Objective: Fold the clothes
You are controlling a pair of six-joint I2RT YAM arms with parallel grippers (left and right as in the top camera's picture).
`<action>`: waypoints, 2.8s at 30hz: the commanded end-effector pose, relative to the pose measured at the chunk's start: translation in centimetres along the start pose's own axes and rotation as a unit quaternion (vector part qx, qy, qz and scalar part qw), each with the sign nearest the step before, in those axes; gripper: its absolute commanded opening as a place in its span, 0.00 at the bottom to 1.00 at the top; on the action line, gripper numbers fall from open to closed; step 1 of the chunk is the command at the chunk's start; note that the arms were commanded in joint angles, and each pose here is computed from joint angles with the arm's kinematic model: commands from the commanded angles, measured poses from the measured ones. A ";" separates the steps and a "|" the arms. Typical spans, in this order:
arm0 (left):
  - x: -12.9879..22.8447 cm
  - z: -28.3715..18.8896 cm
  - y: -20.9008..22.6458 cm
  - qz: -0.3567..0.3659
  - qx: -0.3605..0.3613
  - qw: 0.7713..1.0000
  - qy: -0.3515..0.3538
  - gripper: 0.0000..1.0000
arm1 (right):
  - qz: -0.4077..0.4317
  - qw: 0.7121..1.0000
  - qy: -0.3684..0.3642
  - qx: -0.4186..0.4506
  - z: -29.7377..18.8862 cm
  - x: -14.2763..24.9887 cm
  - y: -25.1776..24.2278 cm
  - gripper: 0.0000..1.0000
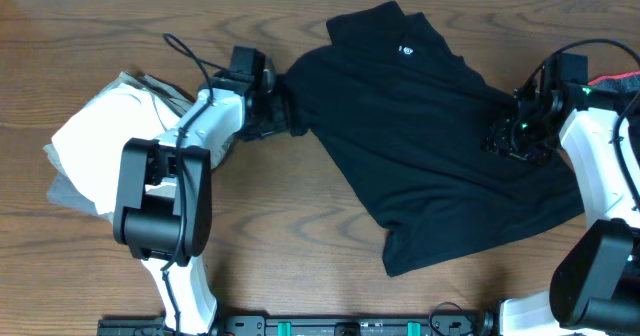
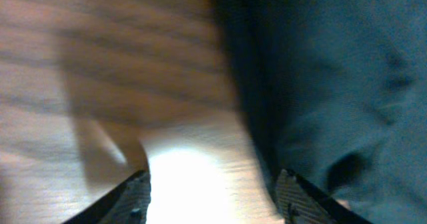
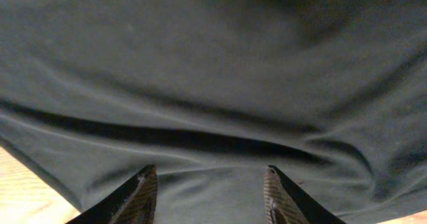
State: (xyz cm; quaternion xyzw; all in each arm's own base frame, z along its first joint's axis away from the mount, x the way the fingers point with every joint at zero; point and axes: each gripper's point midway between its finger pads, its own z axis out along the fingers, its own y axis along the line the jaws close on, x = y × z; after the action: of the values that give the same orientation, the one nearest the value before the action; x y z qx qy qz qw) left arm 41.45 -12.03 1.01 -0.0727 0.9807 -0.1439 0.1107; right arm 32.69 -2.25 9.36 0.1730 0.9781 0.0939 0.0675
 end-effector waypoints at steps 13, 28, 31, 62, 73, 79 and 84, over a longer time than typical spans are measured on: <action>2.7 3.7 -0.9 0.010 0.004 0.999 0.048 0.06 | -0.003 1.000 0.010 0.000 0.4 0.7 0.2 0.49; 8.0 -6.2 6.3 -0.095 -0.160 0.974 0.132 0.06 | 0.004 0.999 0.047 0.007 3.4 3.2 -0.9 0.43; 8.3 -7.7 6.9 -0.100 -0.181 0.970 0.128 0.06 | 0.009 0.999 0.046 0.006 5.3 3.7 -1.3 0.38; 3.5 -7.6 2.0 0.006 -0.054 0.997 0.061 0.52 | 0.028 0.993 -0.114 0.032 6.7 -9.1 -6.0 0.45; -6.5 -6.5 -4.7 0.131 0.070 0.982 -0.120 0.09 | -0.027 0.984 -0.134 -0.117 -5.3 -8.9 1.6 0.48; -7.3 -1.5 -5.9 0.147 0.131 0.974 -0.115 0.06 | -0.040 0.987 -0.074 -0.140 -7.1 -3.9 4.7 0.45; -6.5 1.5 -5.3 0.152 0.135 0.975 -0.092 0.06 | -0.030 0.997 0.011 -0.075 -4.6 0.6 4.7 0.43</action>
State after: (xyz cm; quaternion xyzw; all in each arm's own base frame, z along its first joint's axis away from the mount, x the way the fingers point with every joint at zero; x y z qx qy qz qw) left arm 48.75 -15.55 2.72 0.0573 0.9429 -0.2308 0.2331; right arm 34.00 0.83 16.14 0.1318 0.9675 0.1890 0.1043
